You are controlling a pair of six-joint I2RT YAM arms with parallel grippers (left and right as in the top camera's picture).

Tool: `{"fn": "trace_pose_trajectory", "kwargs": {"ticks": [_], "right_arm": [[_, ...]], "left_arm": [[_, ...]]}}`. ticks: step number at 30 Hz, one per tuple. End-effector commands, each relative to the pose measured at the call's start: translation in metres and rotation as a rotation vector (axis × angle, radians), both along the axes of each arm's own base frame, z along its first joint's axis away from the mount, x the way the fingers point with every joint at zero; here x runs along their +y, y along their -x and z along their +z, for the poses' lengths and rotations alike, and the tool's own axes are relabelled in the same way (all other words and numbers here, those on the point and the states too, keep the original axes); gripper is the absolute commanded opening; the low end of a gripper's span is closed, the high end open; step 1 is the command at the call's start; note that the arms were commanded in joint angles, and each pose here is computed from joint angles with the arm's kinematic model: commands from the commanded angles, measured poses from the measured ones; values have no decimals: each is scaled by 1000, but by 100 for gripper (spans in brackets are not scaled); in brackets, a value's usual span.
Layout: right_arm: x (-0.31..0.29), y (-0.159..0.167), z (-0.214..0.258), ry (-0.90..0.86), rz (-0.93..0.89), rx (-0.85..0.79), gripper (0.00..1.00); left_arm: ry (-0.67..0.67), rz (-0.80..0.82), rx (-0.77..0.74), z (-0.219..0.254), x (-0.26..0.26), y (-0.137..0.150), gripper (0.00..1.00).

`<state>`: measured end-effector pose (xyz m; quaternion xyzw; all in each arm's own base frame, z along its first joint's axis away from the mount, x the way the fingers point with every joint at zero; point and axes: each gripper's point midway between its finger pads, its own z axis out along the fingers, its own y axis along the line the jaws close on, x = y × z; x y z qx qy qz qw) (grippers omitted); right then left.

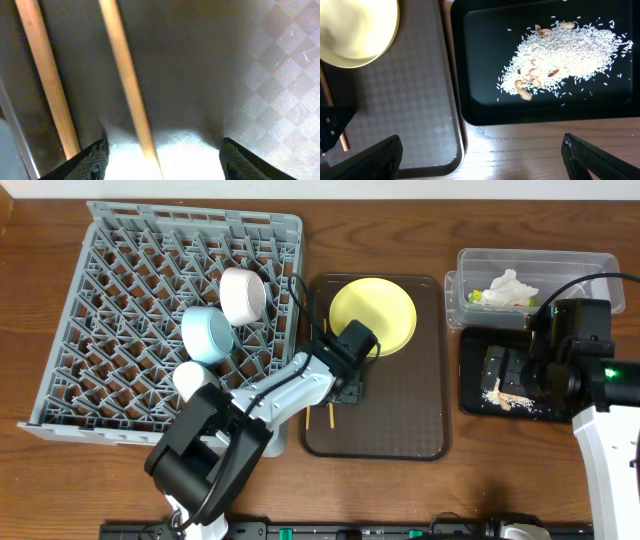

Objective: Sort waste into correct bins and load items into the dishwasher
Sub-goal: 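Carry the chopstick into the dish rack and release it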

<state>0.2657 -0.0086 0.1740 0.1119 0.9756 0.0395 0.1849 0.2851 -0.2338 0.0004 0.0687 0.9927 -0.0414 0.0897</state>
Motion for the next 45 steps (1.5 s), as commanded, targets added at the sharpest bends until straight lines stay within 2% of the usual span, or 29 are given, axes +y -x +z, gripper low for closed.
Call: {"fn": "trace_pose_trajectory", "kwargs": {"ticks": [1, 2, 3, 6, 10, 13, 23, 32, 35, 45], "right_arm": [[-4, -2, 8, 14, -4, -24, 99], [-4, -2, 8, 14, -4, -24, 99], [-4, -2, 8, 14, -4, -24, 99], [-4, -1, 7, 14, -4, -22, 99], [-4, 1, 6, 13, -4, -13, 99], [-4, 2, 6, 12, -4, -8, 99], [-4, 1, 6, 12, -4, -9, 99], [-4, 1, 6, 12, -4, -9, 99], [-4, 1, 6, 12, -4, -10, 99], [-3, 1, 6, 11, -4, -10, 99]], "left_arm": [[-24, -19, 73, -22, 1, 16, 59], [-24, -19, 72, -22, 1, 16, 45], [-24, -19, 72, -22, 1, 16, 38], [-24, -18, 72, -22, 1, 16, 31], [-24, -19, 71, -22, 1, 16, 10], [-19, -14, 66, -19, 2, 14, 6], [38, 60, -14, 35, 24, -11, 6], [127, -55, -220, 136, 35, -19, 6], [121, -76, -276, 156, 50, -21, 6], [15, 26, -179, 125, 106, -38, 6]]}}
